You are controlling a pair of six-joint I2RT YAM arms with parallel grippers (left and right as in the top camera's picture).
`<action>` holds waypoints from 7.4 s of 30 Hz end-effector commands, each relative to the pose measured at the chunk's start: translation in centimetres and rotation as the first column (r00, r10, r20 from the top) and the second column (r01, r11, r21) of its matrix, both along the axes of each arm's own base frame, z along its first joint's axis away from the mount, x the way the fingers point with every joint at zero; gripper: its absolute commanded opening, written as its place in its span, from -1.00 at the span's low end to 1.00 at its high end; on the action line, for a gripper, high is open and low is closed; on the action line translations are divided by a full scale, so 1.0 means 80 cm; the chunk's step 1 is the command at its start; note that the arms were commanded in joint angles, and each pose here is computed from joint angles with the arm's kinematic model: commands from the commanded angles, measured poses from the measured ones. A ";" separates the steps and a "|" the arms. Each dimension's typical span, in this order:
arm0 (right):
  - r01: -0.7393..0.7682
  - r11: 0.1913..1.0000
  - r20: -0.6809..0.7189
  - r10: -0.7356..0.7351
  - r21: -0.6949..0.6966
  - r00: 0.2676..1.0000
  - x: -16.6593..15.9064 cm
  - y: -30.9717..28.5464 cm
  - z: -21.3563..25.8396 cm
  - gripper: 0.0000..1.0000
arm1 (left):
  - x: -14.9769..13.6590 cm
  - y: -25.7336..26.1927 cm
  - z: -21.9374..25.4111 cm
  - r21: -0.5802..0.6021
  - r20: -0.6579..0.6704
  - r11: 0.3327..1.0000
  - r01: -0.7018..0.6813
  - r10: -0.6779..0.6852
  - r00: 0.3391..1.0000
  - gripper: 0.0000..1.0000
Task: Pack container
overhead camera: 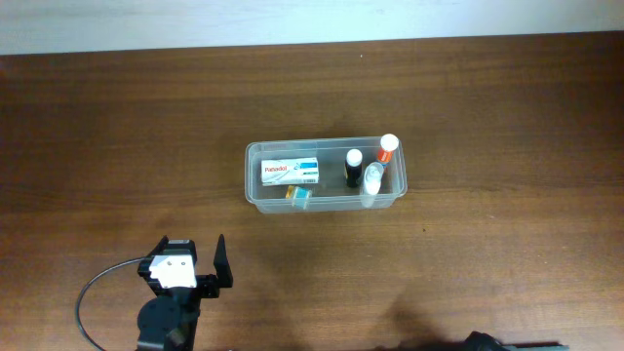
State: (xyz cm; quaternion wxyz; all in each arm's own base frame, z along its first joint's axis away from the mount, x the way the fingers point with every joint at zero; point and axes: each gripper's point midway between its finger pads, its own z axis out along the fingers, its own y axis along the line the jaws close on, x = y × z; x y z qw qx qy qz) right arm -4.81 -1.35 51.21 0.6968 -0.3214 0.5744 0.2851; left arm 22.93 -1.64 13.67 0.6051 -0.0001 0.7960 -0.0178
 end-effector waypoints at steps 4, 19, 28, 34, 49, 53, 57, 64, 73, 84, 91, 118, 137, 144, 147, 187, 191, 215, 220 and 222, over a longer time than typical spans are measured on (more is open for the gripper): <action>0.018 1.000 0.016 -0.019 0.023 1.000 -0.020 -0.024 -0.021 0.97 | 0.000 0.000 0.000 0.014 0.006 1.000 0.009 -0.009 1.000 0.99; 0.026 0.993 0.213 -0.050 0.114 0.976 -0.093 -0.094 -0.067 0.97 | 0.000 0.000 0.000 0.014 0.006 1.000 0.009 -0.009 1.000 0.99; 0.065 0.988 0.246 -0.097 0.138 0.965 -0.109 -0.120 -0.100 0.97 | 0.000 0.000 0.000 0.014 0.006 1.000 0.009 -0.009 1.000 0.99; 0.068 0.986 0.258 -0.105 0.151 0.960 -0.118 -0.129 -0.115 0.97 | 0.000 0.000 0.000 0.014 0.006 1.000 0.009 -0.009 1.000 0.99; 0.099 0.988 0.205 -0.121 0.115 0.971 -0.110 -0.130 -0.140 0.97 | 0.000 0.000 0.000 0.014 0.006 1.000 0.009 -0.009 1.000 0.99; 0.074 0.990 0.233 -0.100 0.117 0.967 -0.110 -0.122 -0.128 0.97 | 0.000 0.000 0.000 0.014 0.006 1.000 0.009 -0.009 1.000 1.00; 0.056 0.991 0.303 -0.091 0.121 0.949 -0.102 -0.106 -0.097 0.96 | 0.000 0.000 0.000 0.014 0.006 1.000 0.009 -0.009 1.000 0.99; -0.015 1.000 0.283 0.010 0.013 0.959 -0.036 -0.018 -0.081 0.97 | 0.000 0.000 0.000 0.014 0.006 1.000 0.009 -0.009 1.000 0.99; -0.201 0.980 0.043 0.200 0.002 0.979 0.105 0.159 -0.152 0.97 | 0.000 0.000 0.000 0.014 0.006 1.000 0.009 -0.009 1.000 0.99; -0.211 0.973 0.142 0.196 0.097 0.970 0.181 0.231 -0.212 0.97 | 0.000 0.000 0.000 0.014 0.006 1.000 0.009 -0.009 1.000 0.99; -0.164 0.984 0.132 0.155 0.062 0.979 0.197 0.235 -0.235 0.96 | 0.000 0.000 0.000 0.014 0.006 1.000 0.009 -0.009 1.000 0.99; 0.020 0.989 0.150 -0.042 0.149 0.988 0.256 0.219 -0.293 0.97 | 0.000 0.000 0.000 0.014 0.006 1.000 0.009 -0.009 1.000 0.99; 0.512 0.859 -0.113 -0.507 0.009 0.854 0.354 0.101 -0.400 0.97 | 0.000 0.000 0.000 0.014 0.006 1.000 0.009 -0.009 1.000 0.99; 0.584 0.808 -0.215 -0.585 -0.073 0.782 0.361 0.078 -0.440 0.97 | 0.000 0.000 0.000 0.014 0.006 1.000 0.009 -0.009 1.000 0.99; 0.611 0.788 -0.215 -0.611 -0.073 0.762 0.363 0.068 -0.440 0.97 | 0.000 0.000 0.000 0.014 0.006 1.000 0.009 -0.009 1.000 1.00; 0.651 0.756 -0.215 -0.649 -0.073 0.729 0.365 0.052 -0.440 0.97 | 0.000 0.000 0.000 0.014 0.006 1.000 0.009 -0.009 1.000 0.99; 0.651 0.756 -0.215 -0.649 -0.073 0.729 0.365 0.052 -0.440 0.97 | 0.000 0.000 0.000 0.014 0.006 1.000 0.009 -0.009 1.000 0.99; 0.671 0.737 -0.215 -0.669 -0.073 0.711 0.366 0.044 -0.440 0.97 | -0.003 0.067 0.000 0.014 0.005 0.974 -0.224 0.224 0.975 0.99; 0.671 0.738 -0.215 -0.669 -0.073 0.712 0.366 0.044 -0.440 0.97 | -0.003 0.067 0.000 0.014 0.005 0.974 -0.224 0.224 0.975 0.99; 0.671 0.738 -0.215 -0.669 -0.073 0.712 0.366 0.044 -0.440 0.97 | -0.003 0.067 0.000 0.014 0.005 0.974 -0.224 0.224 0.975 0.99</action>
